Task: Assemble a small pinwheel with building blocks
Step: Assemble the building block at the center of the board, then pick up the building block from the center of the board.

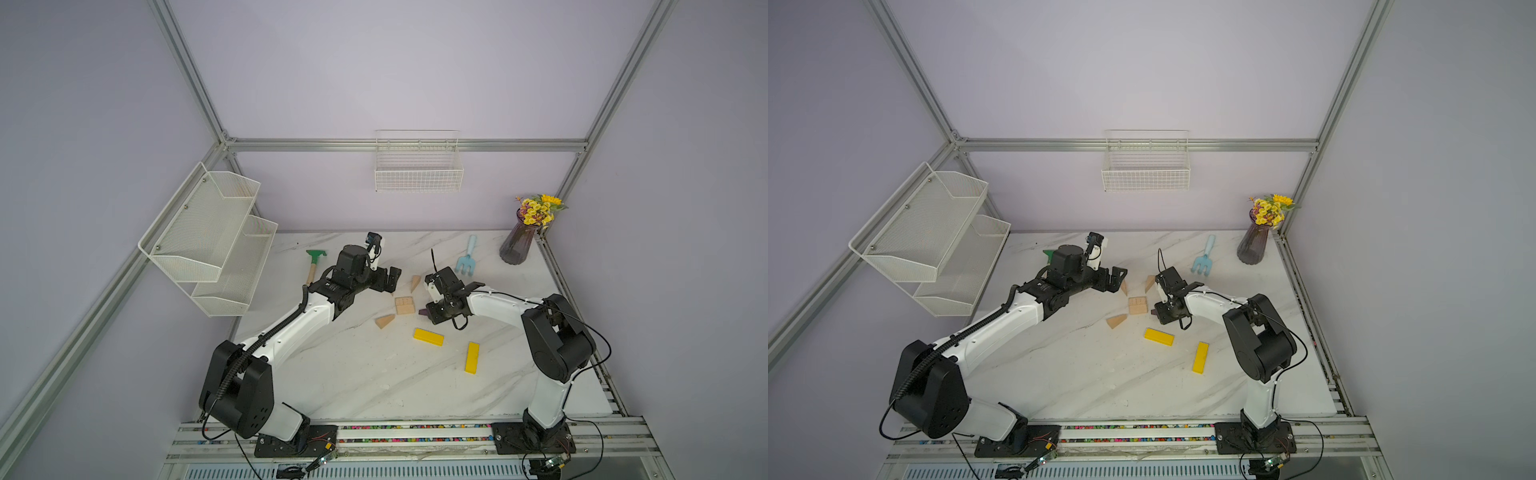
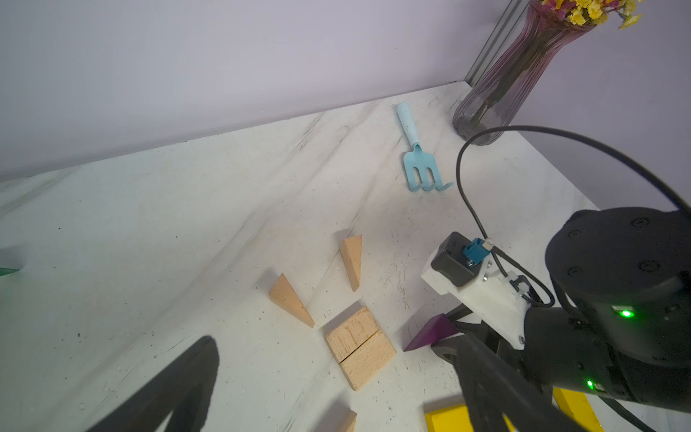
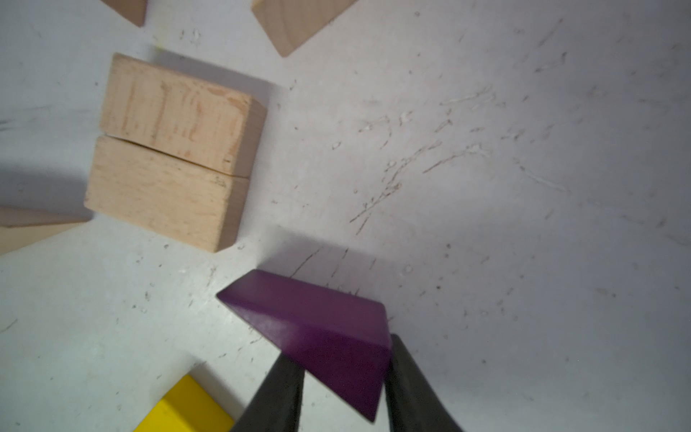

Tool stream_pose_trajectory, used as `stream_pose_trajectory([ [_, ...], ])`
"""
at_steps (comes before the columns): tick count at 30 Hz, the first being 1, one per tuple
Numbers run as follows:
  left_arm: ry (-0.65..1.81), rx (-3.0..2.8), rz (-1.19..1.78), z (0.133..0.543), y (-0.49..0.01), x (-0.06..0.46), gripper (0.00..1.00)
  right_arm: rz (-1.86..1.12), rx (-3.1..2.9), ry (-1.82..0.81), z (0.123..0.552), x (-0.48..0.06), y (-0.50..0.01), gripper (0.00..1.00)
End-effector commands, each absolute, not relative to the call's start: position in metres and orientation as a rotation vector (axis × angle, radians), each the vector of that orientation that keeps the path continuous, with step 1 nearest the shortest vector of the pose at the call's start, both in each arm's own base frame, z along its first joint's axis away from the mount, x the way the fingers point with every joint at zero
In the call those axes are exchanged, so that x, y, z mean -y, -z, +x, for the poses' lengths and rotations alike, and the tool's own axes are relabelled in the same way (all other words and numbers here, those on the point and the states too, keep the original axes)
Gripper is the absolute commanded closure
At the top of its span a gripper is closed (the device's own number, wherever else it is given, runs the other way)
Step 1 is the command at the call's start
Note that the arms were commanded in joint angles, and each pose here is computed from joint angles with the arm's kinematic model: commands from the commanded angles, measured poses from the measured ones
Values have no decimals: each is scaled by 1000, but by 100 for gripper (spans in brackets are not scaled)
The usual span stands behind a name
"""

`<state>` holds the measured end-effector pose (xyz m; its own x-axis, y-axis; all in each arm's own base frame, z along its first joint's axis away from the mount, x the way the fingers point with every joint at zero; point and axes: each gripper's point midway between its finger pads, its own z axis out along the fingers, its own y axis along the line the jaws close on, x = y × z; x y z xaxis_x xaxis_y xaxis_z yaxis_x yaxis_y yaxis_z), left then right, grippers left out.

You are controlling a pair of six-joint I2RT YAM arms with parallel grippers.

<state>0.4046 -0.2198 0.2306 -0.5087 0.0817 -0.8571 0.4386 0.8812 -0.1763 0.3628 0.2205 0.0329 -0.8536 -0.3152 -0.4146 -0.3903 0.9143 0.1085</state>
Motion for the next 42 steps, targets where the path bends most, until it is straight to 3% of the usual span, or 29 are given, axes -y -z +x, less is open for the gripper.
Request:
stream_pose_trajectory([
  [1,500,-2034,378,405,-242,226,0,-459,-2673,-299,371,-227,-35,62],
  [12,517,-2041,345,403,-243,224,0,-404,-2683,-321,365,-225,-42,56],
  [17,487,-2042,309,405,-244,218,0,-350,-2649,-301,362,-216,-71,34],
  [20,425,-2042,236,409,-245,204,0,-351,-2639,-316,354,-213,-87,29],
  [25,337,-2039,104,415,-248,180,0,-462,-2596,-397,333,-226,-98,28],
  [33,378,-2068,163,402,-266,175,0,-630,-2676,-380,287,-256,-59,28],
  [42,410,-1997,3,395,-267,160,0,-637,-2751,-225,274,-248,-24,29],
])
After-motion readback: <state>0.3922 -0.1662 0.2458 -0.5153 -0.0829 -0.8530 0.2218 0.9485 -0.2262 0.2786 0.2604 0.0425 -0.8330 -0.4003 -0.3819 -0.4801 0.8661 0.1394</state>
